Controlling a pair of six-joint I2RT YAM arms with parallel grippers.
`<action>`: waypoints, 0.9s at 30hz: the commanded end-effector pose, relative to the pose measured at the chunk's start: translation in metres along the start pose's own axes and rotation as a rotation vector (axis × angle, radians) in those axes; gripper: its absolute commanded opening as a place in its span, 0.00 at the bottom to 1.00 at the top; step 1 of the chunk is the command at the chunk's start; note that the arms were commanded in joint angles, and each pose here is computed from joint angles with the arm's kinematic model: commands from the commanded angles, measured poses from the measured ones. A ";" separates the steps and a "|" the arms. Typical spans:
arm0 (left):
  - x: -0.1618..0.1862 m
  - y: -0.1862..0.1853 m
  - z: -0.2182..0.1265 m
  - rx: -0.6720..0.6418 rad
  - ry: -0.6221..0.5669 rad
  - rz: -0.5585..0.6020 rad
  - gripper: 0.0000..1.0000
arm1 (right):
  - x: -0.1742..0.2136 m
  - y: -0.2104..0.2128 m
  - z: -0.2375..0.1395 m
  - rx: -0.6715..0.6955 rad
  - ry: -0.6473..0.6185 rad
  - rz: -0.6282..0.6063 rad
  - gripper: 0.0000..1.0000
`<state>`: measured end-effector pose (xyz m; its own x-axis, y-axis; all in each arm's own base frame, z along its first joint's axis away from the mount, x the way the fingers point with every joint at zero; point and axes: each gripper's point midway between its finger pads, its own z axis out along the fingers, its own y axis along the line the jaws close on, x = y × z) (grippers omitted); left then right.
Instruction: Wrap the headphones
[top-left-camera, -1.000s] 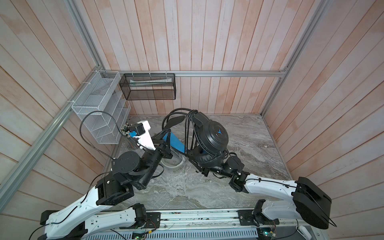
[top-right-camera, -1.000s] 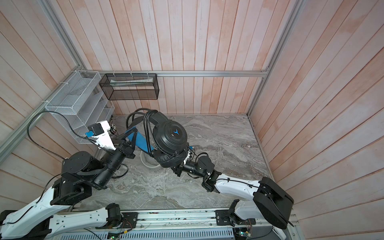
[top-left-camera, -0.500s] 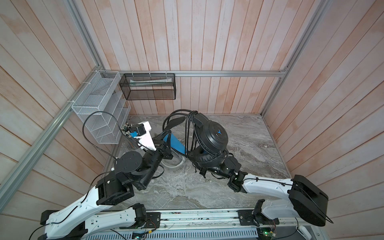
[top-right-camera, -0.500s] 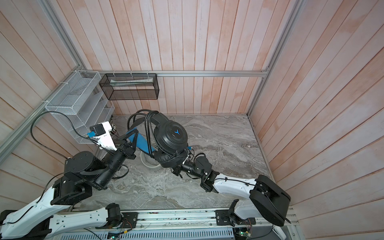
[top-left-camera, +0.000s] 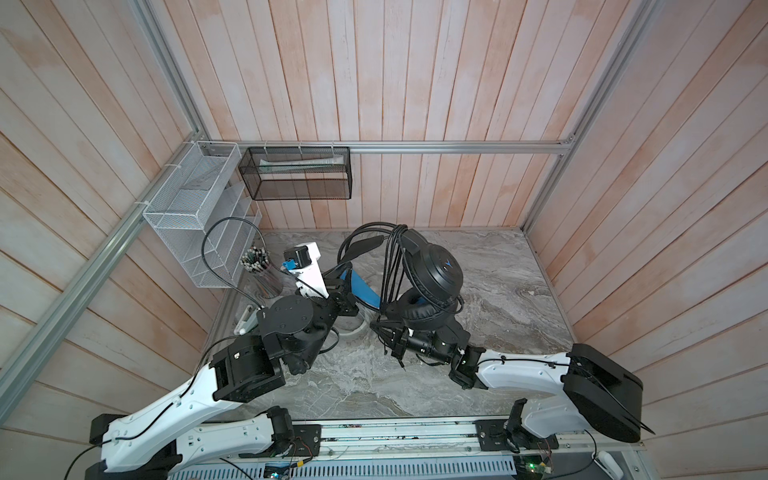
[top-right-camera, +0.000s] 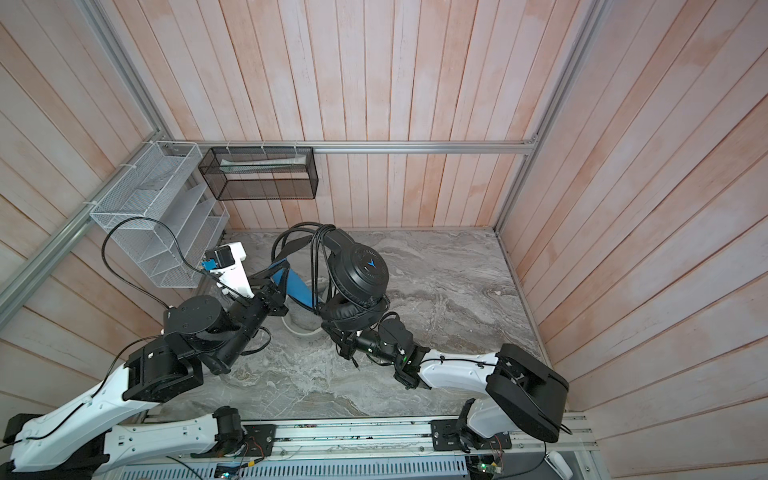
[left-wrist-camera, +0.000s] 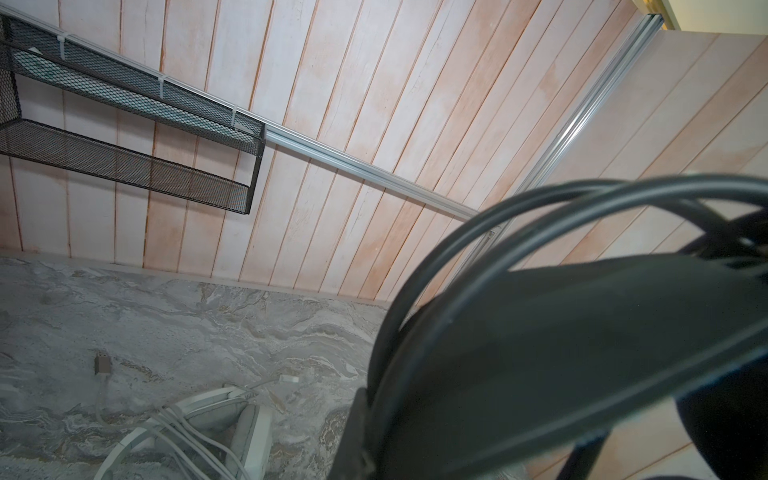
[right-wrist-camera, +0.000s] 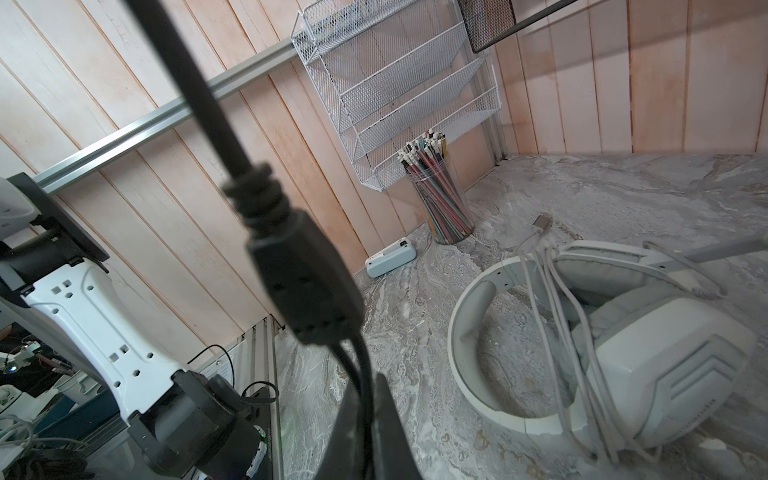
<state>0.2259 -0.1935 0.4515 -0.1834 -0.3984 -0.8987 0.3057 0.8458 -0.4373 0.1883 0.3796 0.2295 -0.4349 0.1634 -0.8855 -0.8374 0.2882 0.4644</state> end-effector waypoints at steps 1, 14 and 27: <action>-0.041 -0.015 -0.003 0.073 -0.079 -0.151 0.00 | 0.003 0.000 0.003 0.007 0.008 -0.015 0.00; -0.045 0.001 0.028 0.053 -0.058 -0.218 0.00 | 0.005 0.002 0.001 0.020 0.025 -0.049 0.00; -0.040 0.033 0.056 -0.020 -0.024 -0.308 0.00 | 0.008 0.002 0.003 0.029 0.035 -0.059 0.00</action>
<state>0.2987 -0.1743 0.4210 -0.3062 -0.5043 -0.8074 0.1607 0.8086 -0.5660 0.1857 0.3816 0.2232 -0.4046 0.1319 -0.9049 -0.8485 0.3149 0.4253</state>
